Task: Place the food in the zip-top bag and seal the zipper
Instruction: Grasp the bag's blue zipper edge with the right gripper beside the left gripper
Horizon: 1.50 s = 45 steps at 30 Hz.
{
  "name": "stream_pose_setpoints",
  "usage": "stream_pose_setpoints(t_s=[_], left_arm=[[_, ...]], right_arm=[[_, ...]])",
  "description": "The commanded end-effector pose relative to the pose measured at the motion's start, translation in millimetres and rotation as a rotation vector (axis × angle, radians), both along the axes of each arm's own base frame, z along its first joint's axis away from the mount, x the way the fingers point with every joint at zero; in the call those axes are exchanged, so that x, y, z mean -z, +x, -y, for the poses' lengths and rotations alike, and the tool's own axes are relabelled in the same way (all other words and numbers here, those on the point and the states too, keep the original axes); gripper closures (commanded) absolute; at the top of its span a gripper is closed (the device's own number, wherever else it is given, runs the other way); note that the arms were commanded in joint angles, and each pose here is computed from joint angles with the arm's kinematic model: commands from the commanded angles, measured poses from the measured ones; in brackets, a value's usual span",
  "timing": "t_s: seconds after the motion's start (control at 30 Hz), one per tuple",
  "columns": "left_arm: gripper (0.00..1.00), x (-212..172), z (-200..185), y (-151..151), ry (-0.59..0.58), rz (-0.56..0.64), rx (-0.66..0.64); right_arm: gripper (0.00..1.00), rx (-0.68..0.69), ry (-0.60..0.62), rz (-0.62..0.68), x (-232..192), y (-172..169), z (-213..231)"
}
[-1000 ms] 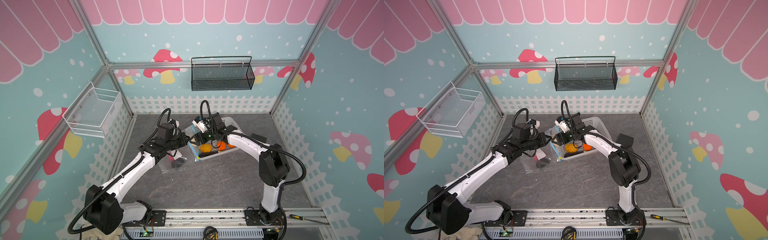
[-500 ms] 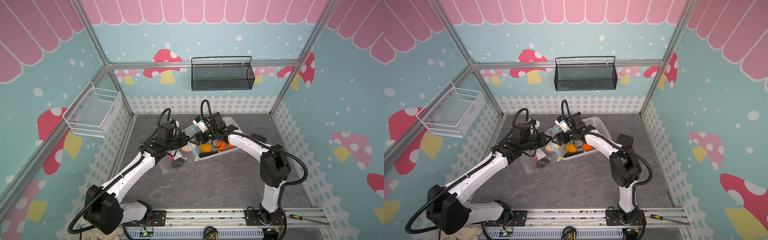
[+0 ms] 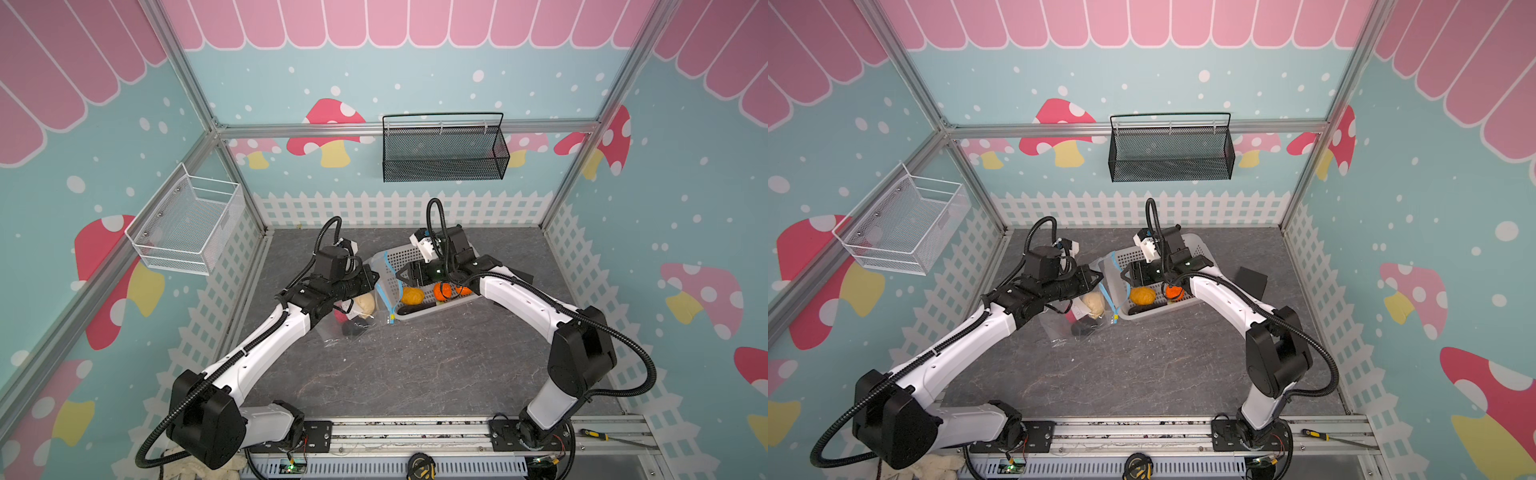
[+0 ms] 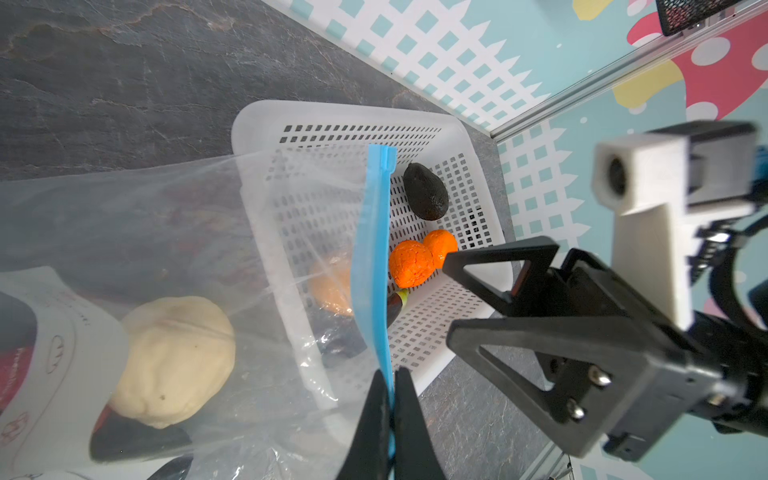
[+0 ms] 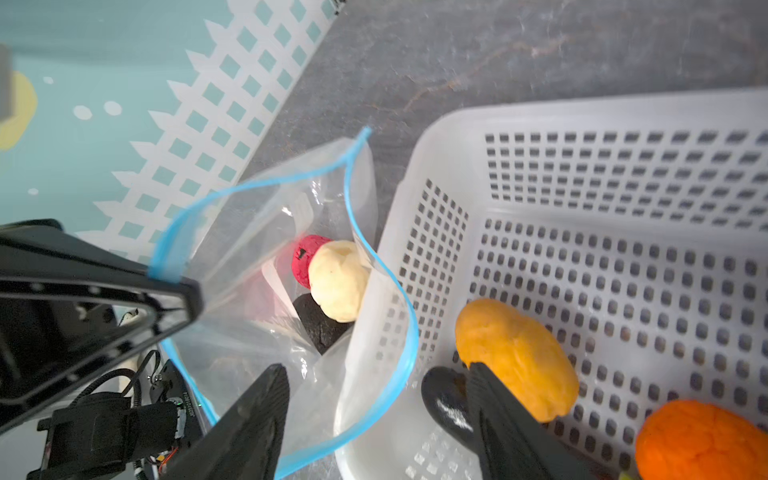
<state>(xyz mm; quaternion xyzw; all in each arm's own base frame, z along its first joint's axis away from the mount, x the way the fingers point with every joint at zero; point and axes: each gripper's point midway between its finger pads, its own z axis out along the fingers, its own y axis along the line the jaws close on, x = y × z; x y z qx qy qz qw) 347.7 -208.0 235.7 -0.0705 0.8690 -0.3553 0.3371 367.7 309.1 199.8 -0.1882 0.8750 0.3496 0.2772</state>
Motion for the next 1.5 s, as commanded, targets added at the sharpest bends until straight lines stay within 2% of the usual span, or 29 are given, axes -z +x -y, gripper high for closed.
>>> stream_pose_setpoints(t_s=[0.0,0.1,0.33,0.7,1.13,1.47], left_arm=[[1.0,-7,-6,-2,0.0,0.029,-0.019],[1.0,-5,-9,-2,0.007,0.023,-0.025],[1.0,-6,-27,0,0.014,0.026,-0.063],[1.0,-14,-28,0,0.002,0.04,-0.059],[1.0,-22,-31,-1,0.002,0.055,-0.064],[1.0,-38,-36,-7,0.008,0.068,-0.078]], right_arm=[[0.29,0.02,0.063,-0.124,11,-8,-8],[0.31,-0.005,0.072,-0.15,19,-10,-12],[0.36,-0.026,0.074,-0.11,19,-1,-18],[0.56,-0.079,0.2,-0.198,23,-6,-39],[0.83,-0.083,0.199,-0.21,24,-1,-45],[0.94,-0.124,0.213,-0.152,-3,-8,-57]])
